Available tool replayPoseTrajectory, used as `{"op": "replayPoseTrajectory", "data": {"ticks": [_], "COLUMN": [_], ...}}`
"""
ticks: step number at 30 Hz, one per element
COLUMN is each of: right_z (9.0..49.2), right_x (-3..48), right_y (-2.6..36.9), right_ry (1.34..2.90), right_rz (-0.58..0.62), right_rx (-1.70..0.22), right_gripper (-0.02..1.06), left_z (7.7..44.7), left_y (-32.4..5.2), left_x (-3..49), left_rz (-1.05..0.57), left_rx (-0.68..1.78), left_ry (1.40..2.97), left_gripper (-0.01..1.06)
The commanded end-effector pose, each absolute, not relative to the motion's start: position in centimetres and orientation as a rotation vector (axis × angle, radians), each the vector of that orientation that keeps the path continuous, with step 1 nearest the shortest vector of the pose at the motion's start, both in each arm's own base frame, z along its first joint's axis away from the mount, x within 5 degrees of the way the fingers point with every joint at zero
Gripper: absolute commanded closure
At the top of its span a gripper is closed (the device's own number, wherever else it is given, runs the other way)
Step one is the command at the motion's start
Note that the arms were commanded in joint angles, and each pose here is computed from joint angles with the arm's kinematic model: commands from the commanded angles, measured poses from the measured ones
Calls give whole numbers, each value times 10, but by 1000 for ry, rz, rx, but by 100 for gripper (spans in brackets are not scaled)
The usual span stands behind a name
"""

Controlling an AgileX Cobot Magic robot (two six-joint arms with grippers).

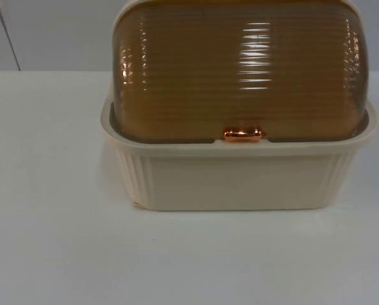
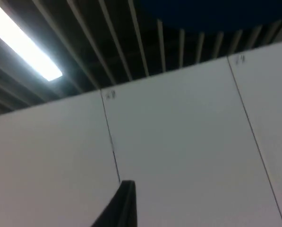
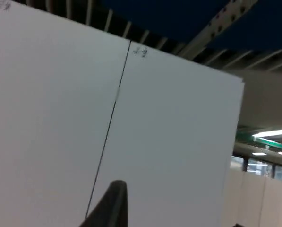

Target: Open the box lid with the left hand, place the block into the box with the right hand, then close the box lid with the left hand.

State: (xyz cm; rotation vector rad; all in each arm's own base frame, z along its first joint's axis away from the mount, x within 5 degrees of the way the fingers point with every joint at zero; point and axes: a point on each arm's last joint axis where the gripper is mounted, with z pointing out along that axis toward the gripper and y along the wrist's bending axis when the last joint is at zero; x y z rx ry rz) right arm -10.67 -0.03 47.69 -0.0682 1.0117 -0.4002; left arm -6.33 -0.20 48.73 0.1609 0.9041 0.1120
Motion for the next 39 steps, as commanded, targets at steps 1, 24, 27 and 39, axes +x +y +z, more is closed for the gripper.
{"op": "replayPoseTrajectory", "data": {"ticks": [1,24,27,39], "right_z": [469,440,437,438], "right_x": [-112,-134,-136,-137], "right_y": [2,-1,0,0], "right_ry": [1056,1164,1203,1199], "right_rz": [-391,-161,-147,-123], "right_rx": [-71,-192,-201,-191], "right_gripper": [-1,-1,-1,-1], "left_z": [481,473,475,466], "left_y": [-2,3,3,-6], "left_x": [-78,-146,-159,-164], "left_rz": [131,183,201,281], "left_rx": [167,167,172,215], "left_ry": [887,817,785,870], "left_gripper": [3,3,3,3]}}
